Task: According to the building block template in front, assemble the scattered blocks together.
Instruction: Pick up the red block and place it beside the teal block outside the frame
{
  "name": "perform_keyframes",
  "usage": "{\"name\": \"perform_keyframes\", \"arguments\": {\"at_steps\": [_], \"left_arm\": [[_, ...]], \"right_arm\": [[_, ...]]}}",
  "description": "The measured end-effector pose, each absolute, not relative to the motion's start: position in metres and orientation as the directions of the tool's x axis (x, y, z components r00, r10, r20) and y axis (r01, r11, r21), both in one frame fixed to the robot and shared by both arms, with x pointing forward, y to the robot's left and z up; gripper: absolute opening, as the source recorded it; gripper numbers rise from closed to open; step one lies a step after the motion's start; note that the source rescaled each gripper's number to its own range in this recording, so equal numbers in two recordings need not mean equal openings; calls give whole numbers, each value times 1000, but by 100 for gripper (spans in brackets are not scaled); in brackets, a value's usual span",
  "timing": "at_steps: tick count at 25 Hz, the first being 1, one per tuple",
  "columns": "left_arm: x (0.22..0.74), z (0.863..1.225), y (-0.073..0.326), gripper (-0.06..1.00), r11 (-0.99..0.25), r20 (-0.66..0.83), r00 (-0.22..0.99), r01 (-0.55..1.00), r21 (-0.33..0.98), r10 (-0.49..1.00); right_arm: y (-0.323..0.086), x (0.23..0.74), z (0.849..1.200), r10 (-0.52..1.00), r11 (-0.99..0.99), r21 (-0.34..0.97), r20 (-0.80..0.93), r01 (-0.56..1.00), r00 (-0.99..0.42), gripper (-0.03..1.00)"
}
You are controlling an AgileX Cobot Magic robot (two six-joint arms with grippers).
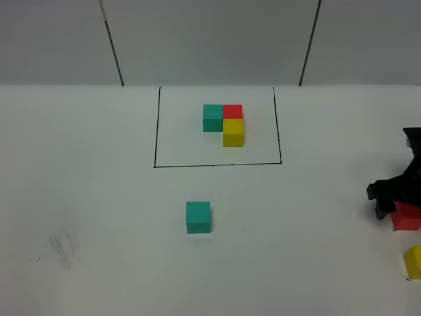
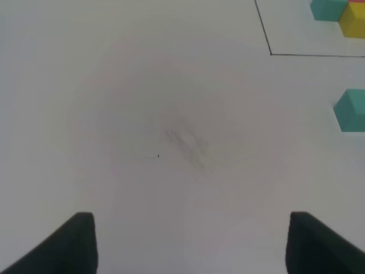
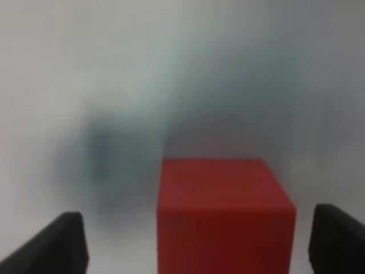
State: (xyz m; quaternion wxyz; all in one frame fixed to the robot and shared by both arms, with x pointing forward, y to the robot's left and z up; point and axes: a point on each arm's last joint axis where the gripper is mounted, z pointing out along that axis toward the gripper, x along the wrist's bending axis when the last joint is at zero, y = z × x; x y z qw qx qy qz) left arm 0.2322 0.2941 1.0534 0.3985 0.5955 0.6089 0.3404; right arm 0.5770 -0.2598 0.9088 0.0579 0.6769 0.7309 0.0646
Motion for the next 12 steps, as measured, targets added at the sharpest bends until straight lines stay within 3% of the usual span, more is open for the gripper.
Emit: {"name": "perform_keyframes", "arguments": {"at_steps": [2, 5, 12], "left_arm": [[232, 1053, 294, 56, 59, -80, 27, 454, 889, 996], [232, 1053, 294, 56, 59, -80, 27, 454, 889, 996], [232, 1053, 294, 56, 59, -80, 27, 454, 889, 996]], "right_arm": [[-260, 577, 909, 997, 75, 174, 3, 982, -77, 54], [-260, 576, 909, 997, 76, 163, 2, 984, -78, 25], [-262, 573, 919, 989, 149, 151, -29, 977, -146, 22]]}}
